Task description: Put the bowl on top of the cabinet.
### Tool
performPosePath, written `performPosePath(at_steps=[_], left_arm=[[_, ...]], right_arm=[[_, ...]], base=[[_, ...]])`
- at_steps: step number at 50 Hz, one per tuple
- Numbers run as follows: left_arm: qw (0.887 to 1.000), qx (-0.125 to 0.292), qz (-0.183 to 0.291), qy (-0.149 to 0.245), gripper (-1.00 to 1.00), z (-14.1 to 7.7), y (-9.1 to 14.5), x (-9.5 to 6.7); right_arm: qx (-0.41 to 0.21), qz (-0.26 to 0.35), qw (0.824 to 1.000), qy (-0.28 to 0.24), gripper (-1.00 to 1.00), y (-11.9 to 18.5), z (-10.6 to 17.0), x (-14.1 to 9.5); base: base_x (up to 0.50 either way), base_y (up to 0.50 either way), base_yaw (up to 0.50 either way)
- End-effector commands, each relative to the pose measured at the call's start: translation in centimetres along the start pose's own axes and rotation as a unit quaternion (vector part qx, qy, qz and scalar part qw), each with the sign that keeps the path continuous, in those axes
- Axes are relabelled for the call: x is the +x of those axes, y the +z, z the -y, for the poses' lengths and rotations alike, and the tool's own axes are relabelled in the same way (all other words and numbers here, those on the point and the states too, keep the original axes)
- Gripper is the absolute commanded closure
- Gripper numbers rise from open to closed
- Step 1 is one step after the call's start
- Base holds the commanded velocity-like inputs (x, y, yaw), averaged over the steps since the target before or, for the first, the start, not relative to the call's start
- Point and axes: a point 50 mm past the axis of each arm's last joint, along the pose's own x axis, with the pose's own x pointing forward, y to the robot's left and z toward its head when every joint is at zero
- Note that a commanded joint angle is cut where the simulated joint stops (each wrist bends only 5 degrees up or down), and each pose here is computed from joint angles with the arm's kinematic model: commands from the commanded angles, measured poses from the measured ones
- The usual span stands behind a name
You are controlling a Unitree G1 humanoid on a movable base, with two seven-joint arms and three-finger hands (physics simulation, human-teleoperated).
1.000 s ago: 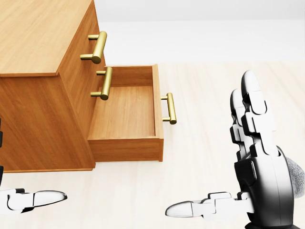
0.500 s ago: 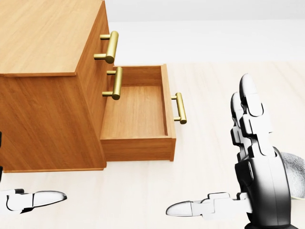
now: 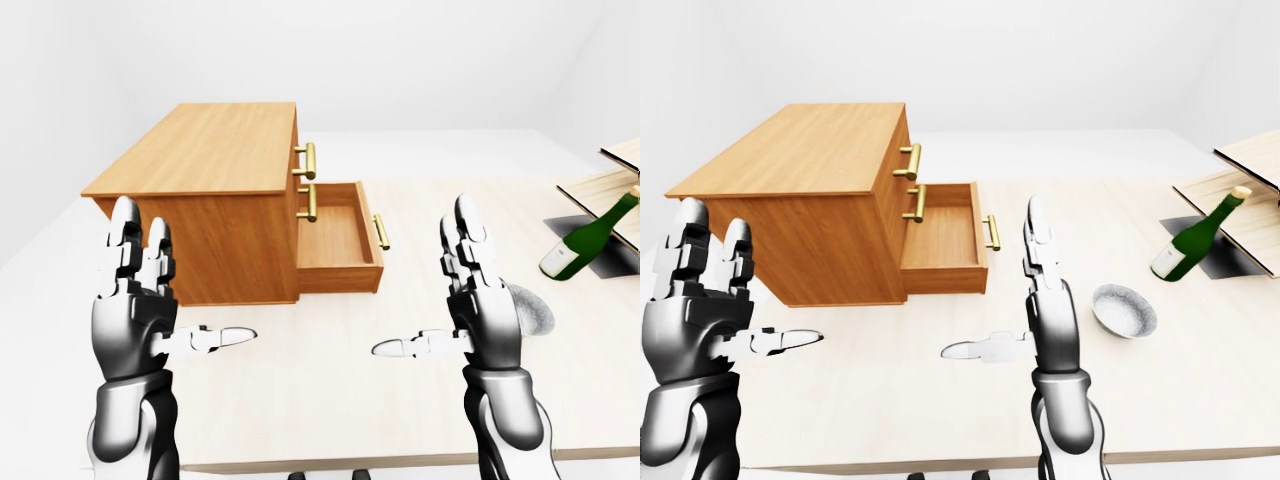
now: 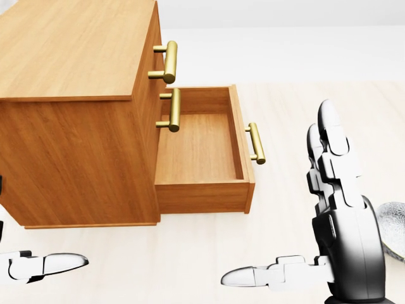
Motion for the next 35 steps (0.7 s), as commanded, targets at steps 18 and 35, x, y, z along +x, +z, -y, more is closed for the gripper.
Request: performPosePath(at_steps=[18, 35], left_arm=[[1.000, 0.000, -0.002, 0.001, -1.00, 0.02, -0.11, 0.02], [1.000, 0.000, -0.001, 0.000, -1.00, 0.03, -0.01, -0.03]], right_arm=[[0.011, -0.006, 1.000, 0.003, -1.00, -0.12, 0.37, -0.30], [0.031, -0.013, 0.999, -0.002, -1.00, -0.40, 0.41, -0.40]], base=[[0.04, 0.09, 0.00], [0.14, -0.14, 0.00]])
